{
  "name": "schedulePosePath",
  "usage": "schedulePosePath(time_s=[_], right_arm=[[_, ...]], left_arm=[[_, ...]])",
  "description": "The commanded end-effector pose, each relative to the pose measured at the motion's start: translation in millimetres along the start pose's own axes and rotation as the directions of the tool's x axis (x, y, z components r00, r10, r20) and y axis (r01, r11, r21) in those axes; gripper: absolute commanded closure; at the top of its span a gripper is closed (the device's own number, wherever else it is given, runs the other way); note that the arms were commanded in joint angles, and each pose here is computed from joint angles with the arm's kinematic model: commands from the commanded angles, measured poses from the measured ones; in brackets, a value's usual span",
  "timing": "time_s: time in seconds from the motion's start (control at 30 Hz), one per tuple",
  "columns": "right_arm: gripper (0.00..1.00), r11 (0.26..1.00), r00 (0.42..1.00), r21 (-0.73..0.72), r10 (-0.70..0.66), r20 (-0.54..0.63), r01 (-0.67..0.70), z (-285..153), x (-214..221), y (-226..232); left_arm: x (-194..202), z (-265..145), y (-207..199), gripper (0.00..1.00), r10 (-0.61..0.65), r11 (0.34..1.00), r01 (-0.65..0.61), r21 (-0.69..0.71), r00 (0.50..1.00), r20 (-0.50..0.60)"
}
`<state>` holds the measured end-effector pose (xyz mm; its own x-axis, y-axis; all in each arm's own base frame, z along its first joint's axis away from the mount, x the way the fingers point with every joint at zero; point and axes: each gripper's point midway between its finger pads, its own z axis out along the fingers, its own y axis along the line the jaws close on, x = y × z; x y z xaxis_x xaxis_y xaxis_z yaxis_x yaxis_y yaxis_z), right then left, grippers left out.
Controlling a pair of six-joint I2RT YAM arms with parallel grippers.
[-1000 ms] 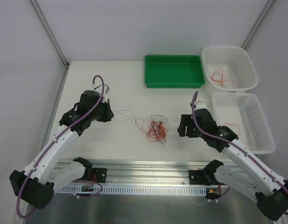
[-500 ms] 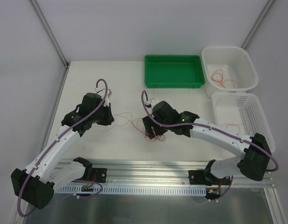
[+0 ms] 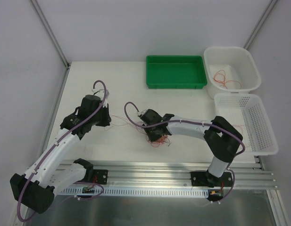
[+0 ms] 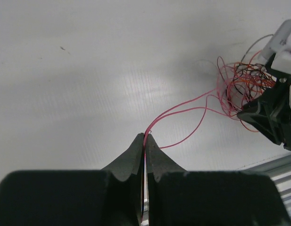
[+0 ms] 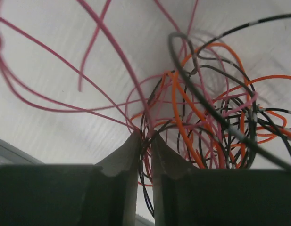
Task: Untangle the cables
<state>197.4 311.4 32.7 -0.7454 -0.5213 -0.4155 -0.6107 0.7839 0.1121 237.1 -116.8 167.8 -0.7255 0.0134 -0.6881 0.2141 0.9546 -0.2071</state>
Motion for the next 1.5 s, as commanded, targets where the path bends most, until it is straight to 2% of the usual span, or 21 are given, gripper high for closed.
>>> schedulePosePath(time_s=[0.0,0.03,0.17,0.2,0.27,0.3,0.33,0.37,0.4,0.47,0.53,0.6,0.7,0.77,0.9,1.03,1.13,1.17,1.3,1.33,1.47], right_arm=[[0.86,1.000,1.000,-0.008,0.009,0.029,-0.009,-4.1,-1.4,0.0],[0.99,1.000,1.000,0.001,0.006,0.031,-0.006,-7.8,-0.1,-2.4],[0.99,0.993,0.995,0.117,-0.023,0.093,0.012,-43.9,-5.7,-29.2],[0.99,0.984,0.989,0.179,-0.017,0.149,-0.010,-63.5,-14.1,-45.6],[0.99,0.973,0.987,0.231,-0.013,0.160,-0.024,-84.7,-8.9,-65.9],[0.99,0.969,0.972,0.234,0.024,0.232,-0.080,-109.6,-13.9,-80.4],[0.99,0.967,0.966,0.232,0.043,0.254,-0.104,-122.7,-11.5,-86.7],[0.99,0.968,0.942,0.221,0.043,0.332,-0.122,-152.2,-14.6,-97.3],[0.99,0.967,0.942,0.219,0.050,0.331,-0.128,-152.5,-14.7,-100.5],[0.99,0.976,0.890,0.160,0.058,0.452,-0.145,-194.2,-20.9,-101.3],[0.99,0.987,0.839,0.095,0.056,0.542,-0.128,-226.0,-25.5,-96.2],[0.99,0.994,0.821,0.056,0.045,0.569,-0.094,-236.4,-27.1,-88.6],[0.99,0.999,0.842,0.007,0.042,0.539,-0.054,-225.4,-26.3,-77.7],[0.99,0.998,0.876,-0.012,0.062,0.479,-0.064,-201.8,-20.7,-74.8],[0.99,0.990,0.892,-0.130,0.099,0.441,-0.045,-174.0,-22.0,-53.8],[0.99,0.993,0.920,-0.048,0.114,0.375,-0.104,-151.0,-12.3,-70.3],[0.99,0.979,0.931,0.069,0.157,0.330,-0.189,-134.3,2.2,-98.3],[0.99,0.957,0.919,0.108,0.221,0.328,-0.269,-131.8,7.0,-113.4],[0.99,0.893,0.888,0.173,0.355,0.293,-0.415,-120.1,36.5,-145.3],[0.99,0.882,0.877,0.175,0.374,0.301,-0.436,-121.6,39.1,-149.8],[0.99,0.841,0.842,0.184,0.442,0.311,-0.509,-124.1,47.0,-168.7]], left_arm=[[-5.6,-5.7,18.3,1.00,-0.004,0.996,0.007,-0.087,0.999,0.040],[-5.7,-6.2,20.6,1.00,-0.008,0.995,0.012,-0.098,0.999,0.042],[-8.9,-11.2,39.6,1.00,-0.027,0.981,0.040,-0.190,0.997,0.068],[-9.9,-13.3,48.6,1.00,-0.038,0.971,0.055,-0.231,0.996,0.080],[-8.6,-15.5,58.7,1.00,-0.056,0.958,0.077,-0.277,0.995,0.083],[-8.6,-16.6,66.4,1.00,-0.066,0.946,0.089,-0.311,0.994,0.086],[-8.1,-16.8,69.0,1.00,-0.078,0.942,0.101,-0.321,0.993,0.085],[-6.1,-15.4,72.2,1.00,-0.088,0.937,0.108,-0.333,0.993,0.073],[-4.7,-14.3,72.5,1.00,-0.091,0.936,0.107,-0.336,0.994,0.064],[-4.8,-12.1,70.6,1.00,-0.101,0.941,0.113,-0.320,0.993,0.053],[-2.1,-7.9,62.8,1.00,-0.109,0.954,0.113,-0.278,0.994,0.029],[-1.4,-5.2,56.0,1.00,-0.107,0.965,0.106,-0.241,0.994,0.010],[-2.6,-0.7,34.0,1.00,-0.089,0.990,0.088,-0.114,0.996,-0.009],[-4.9,0.2,22.7,1.00,-0.086,0.995,0.086,-0.048,0.996,-0.001],[-4.9,-0.9,18.4,0.99,-0.077,0.997,0.077,-0.019,0.997,0.009],[-8.4,-5.0,40.9,1.00,-0.114,0.982,0.122,-0.141,0.991,0.063],[-16.8,-19.6,63.9,1.00,-0.153,0.952,0.189,-0.242,0.975,0.159],[-20.4,-27.7,70.4,1.00,-0.167,0.939,0.219,-0.265,0.964,0.205],[-30.0,-55.6,98.1,1.00,-0.199,0.876,0.328,-0.354,0.914,0.355],[-32.7,-64.7,108.2,1.00,-0.193,0.847,0.356,-0.394,0.898,0.396],[-51.4,-101.0,115.2,1.00,-0.166,0.816,0.413,-0.403,0.837,0.521]])
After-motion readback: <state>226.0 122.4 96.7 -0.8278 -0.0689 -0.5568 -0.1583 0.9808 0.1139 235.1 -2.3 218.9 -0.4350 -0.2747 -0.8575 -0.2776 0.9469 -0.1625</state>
